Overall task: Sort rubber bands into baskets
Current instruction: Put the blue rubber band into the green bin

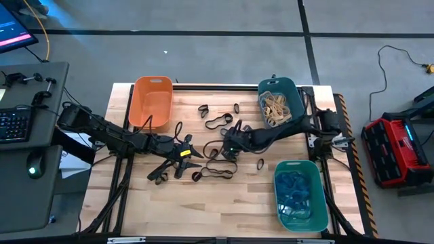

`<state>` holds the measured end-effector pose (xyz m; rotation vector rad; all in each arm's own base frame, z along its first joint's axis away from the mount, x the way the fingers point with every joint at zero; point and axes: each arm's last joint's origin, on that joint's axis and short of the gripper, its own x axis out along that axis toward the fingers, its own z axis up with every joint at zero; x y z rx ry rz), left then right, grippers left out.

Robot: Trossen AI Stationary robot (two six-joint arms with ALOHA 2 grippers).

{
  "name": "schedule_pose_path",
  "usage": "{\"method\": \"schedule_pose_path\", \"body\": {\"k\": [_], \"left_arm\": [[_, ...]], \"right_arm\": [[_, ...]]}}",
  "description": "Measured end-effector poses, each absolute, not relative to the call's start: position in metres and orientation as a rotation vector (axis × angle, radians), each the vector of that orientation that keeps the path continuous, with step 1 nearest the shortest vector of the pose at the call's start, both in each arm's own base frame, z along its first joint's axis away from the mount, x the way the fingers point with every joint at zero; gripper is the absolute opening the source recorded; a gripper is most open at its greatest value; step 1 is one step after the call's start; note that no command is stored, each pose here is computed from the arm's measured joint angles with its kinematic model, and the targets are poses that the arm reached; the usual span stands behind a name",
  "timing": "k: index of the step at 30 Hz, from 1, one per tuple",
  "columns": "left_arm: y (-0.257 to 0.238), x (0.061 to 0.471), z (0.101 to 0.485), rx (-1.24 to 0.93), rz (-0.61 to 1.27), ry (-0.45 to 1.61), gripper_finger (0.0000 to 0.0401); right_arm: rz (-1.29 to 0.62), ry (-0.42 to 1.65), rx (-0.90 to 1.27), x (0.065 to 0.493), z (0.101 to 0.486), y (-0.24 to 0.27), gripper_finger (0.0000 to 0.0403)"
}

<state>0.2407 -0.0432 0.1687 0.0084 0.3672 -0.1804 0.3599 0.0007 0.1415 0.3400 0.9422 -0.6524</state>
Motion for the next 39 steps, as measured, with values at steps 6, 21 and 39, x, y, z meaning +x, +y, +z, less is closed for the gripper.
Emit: {"method": "schedule_pose_path", "body": {"k": [6,21,39], "left_arm": [[-0.043,0.241,0.169,0.008,-0.18,0.367,0.017],[-0.043,0.241,0.169,0.007,-0.18,0.368,0.017],[-0.042,0.241,0.168,0.042,-0.143,0.373,0.017]], "right_arm": [[-0.699,0.947,0.307,0.361,0.131,0.0,0.0188],[-0.598,1.015,0.368,0.364,0.124,-0.013,0.0065],[-0.447,0.958,0.344,0.299,0.233,0.061,0.0002]]}}
